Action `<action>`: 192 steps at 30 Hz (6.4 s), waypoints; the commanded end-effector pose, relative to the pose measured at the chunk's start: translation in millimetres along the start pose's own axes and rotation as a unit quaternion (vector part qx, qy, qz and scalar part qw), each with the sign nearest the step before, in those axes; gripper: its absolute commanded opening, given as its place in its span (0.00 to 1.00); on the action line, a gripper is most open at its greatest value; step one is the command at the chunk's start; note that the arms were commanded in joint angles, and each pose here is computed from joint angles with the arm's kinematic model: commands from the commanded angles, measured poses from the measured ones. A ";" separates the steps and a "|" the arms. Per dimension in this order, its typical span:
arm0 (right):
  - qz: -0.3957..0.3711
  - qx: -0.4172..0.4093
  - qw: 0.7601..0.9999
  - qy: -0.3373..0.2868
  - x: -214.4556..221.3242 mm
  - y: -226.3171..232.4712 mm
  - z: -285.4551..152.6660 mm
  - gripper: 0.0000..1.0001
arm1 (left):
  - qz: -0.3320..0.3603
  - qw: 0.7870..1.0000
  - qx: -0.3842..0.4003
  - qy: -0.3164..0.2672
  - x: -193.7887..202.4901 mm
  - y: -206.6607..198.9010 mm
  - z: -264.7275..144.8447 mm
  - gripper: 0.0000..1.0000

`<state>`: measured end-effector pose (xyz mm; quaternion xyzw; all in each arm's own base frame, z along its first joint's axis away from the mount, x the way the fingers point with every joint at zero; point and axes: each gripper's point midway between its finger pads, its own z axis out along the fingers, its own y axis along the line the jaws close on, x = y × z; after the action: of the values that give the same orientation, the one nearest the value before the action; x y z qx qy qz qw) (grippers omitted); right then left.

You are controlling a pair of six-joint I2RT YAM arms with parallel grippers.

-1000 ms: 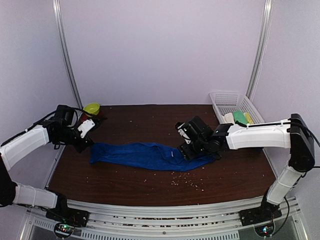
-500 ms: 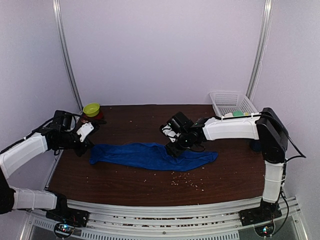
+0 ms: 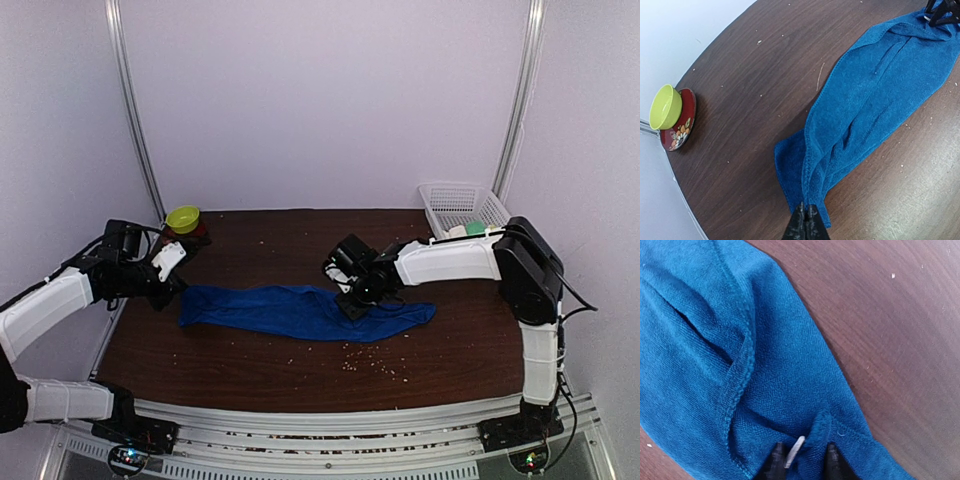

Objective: Roll the towels
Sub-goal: Adjust the towel at the center of the board, then pick up the towel from the center of the board.

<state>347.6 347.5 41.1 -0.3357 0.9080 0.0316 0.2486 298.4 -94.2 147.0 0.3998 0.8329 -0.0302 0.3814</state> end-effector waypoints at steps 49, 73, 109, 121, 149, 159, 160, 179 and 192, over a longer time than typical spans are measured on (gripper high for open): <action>-0.029 0.004 0.991 -0.130 76.7 57.2 -130.3 0.30 | -0.043 0.975 -0.212 0.050 23.0 73.6 -4.9 0.00; -0.190 0.127 0.973 0.031 63.5 56.9 -77.9 0.63 | -0.037 0.984 -0.170 0.040 21.6 58.2 1.1 0.00; 0.067 0.172 0.956 -0.229 -46.2 -14.0 -139.0 0.00 | -0.056 0.971 -0.226 0.060 28.8 78.6 -1.4 0.00; 0.199 0.314 0.858 -0.353 -68.6 -64.2 -173.2 0.00 | -0.065 0.962 -0.254 0.069 35.1 88.1 -6.3 0.00; 0.102 0.155 0.958 -0.220 73.9 47.2 -121.8 0.51 | -0.063 0.965 -0.244 0.077 39.5 85.0 -1.0 0.00; -0.192 0.124 0.960 -0.162 34.4 73.0 -179.0 1.00 | -0.058 0.970 -0.223 0.075 37.5 79.1 2.1 0.00; -0.228 0.145 0.953 -0.139 35.5 70.4 -177.5 1.00 | -0.057 0.971 -0.219 0.077 38.0 78.0 2.9 0.00; -0.592 0.112 0.798 0.027 101.2 60.1 -155.6 0.98 | -0.051 0.980 -0.178 0.073 38.0 64.1 10.1 0.00; -0.687 0.127 0.715 0.025 117.8 49.4 -129.2 0.99 | -0.050 0.983 -0.165 0.068 37.1 58.8 12.2 0.00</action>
<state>179.1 275.7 92.0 -0.8212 0.4609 -0.2688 0.2022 331.0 -32.6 124.9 0.2864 0.8737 0.1233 0.3734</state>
